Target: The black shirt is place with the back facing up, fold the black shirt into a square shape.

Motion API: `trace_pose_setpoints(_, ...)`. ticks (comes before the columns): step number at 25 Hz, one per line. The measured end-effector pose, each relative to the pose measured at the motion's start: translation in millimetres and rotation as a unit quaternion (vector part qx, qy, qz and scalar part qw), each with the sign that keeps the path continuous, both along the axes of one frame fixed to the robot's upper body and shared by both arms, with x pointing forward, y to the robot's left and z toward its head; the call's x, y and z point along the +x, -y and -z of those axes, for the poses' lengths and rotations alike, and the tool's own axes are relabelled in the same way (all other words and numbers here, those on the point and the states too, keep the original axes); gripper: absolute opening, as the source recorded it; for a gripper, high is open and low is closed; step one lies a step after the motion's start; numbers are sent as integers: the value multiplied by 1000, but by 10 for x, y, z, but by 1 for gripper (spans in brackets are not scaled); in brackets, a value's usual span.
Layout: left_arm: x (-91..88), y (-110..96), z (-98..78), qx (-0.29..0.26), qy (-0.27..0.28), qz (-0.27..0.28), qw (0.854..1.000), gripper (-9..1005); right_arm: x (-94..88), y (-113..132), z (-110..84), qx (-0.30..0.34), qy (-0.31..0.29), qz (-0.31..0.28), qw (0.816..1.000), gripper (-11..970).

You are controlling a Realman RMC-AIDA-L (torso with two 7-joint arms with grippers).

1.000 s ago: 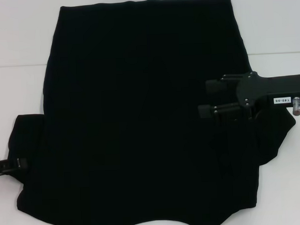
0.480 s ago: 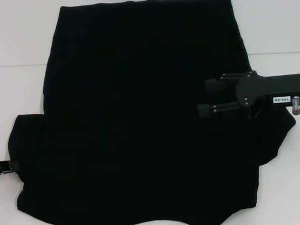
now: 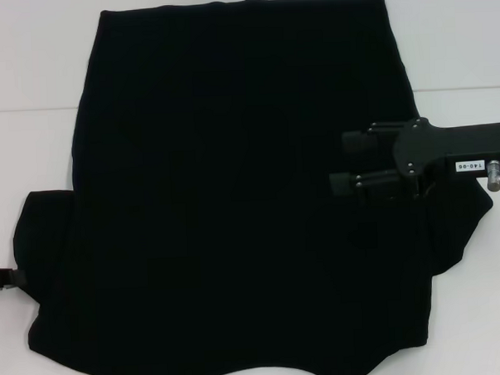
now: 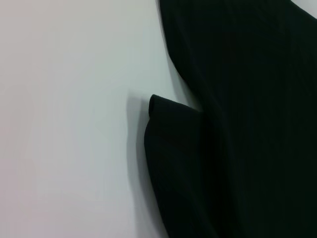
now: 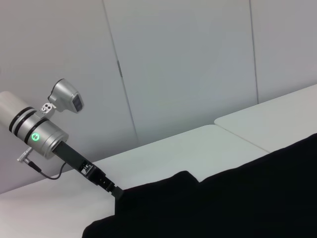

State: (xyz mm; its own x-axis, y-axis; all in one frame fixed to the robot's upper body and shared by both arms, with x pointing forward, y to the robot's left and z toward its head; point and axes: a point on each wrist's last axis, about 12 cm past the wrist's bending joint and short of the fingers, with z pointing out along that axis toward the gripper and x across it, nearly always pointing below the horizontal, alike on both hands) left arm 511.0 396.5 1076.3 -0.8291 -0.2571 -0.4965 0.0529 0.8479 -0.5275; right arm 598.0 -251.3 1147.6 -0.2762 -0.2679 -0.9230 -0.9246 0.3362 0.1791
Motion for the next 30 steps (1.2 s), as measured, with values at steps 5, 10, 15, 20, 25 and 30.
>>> trace_pose_setpoints(5, 10, -20, -15, 2, 4, -5, 1000, -2, 4, 14, -5, 2, 2, 4, 1000, 881)
trace_pose_setpoints(10, 13, -57, -16, 7, 6, -20, 1000, -1, 8, 24, -10, 3, 3, 6, 1000, 881)
trace_pose_setpoints(15, -30, -125, -13, 7, 9, -36, 999, -1, 7, 36, -10, 5, 3, 9, 1000, 881)
trace_pose_setpoints(20, -94, -206, -20, 5, 15, -57, 998, -1, 10, 49, -15, 6, 3, 12, 1000, 881)
trace_pose_setpoints(25, -150, -275, -13, 6, 21, -75, 997, -2, 13, 57, -19, 8, 3, 14, 1000, 881)
trace_pose_setpoints(30, -185, -317, -10, 5, 23, -87, 996, -2, 19, 67, -26, 11, 4, 19, 1000, 881)
